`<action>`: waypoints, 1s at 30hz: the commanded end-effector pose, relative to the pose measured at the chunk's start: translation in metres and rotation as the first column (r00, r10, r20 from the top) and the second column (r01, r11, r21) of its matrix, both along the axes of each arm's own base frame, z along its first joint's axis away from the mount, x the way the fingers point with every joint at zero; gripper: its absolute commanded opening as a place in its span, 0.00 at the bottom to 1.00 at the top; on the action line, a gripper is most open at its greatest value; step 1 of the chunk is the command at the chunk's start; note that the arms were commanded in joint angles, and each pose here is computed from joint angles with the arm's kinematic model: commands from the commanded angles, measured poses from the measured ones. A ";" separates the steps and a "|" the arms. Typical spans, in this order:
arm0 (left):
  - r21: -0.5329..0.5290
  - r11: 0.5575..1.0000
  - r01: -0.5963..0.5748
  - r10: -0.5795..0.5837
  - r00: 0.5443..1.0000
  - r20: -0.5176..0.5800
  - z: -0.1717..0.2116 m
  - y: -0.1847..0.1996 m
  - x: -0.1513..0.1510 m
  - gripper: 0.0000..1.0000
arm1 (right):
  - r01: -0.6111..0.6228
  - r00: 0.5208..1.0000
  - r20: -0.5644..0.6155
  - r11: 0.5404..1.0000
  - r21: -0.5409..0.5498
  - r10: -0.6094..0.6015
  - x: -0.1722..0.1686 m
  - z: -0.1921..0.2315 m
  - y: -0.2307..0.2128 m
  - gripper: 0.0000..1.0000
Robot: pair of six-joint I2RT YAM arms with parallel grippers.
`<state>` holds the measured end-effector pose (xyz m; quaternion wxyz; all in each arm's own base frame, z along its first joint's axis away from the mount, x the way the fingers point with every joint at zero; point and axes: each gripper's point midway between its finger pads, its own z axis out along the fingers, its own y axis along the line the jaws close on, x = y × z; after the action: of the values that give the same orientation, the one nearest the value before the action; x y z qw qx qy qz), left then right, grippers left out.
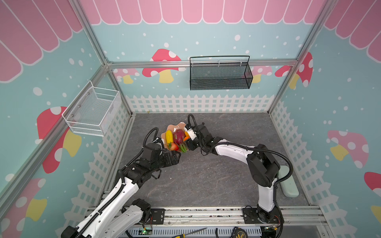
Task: Place and organize the fake fruits in the fruit bowl
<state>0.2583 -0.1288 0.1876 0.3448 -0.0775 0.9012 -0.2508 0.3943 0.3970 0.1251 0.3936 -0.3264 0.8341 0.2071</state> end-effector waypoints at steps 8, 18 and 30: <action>-0.025 1.000 0.010 -0.010 1.000 0.010 -0.003 0.011 -0.003 1.00 | -0.006 1.000 -0.015 0.999 -0.044 0.006 0.007 -0.014 0.004 0.65; -0.041 0.999 0.020 -0.019 1.000 0.017 -0.001 0.009 -0.005 1.00 | 0.001 1.000 -0.009 0.998 -0.069 -0.001 0.010 -0.017 0.002 0.78; 0.033 0.998 -0.052 0.052 0.998 0.023 -0.010 0.025 0.002 1.00 | 0.045 0.988 0.144 0.998 0.034 -0.050 0.002 0.076 -0.020 0.97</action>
<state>0.2536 -0.1157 0.1836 0.3489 -0.0812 0.8965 -0.2606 0.3985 0.3886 0.1425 0.4073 -0.3286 0.8328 0.1806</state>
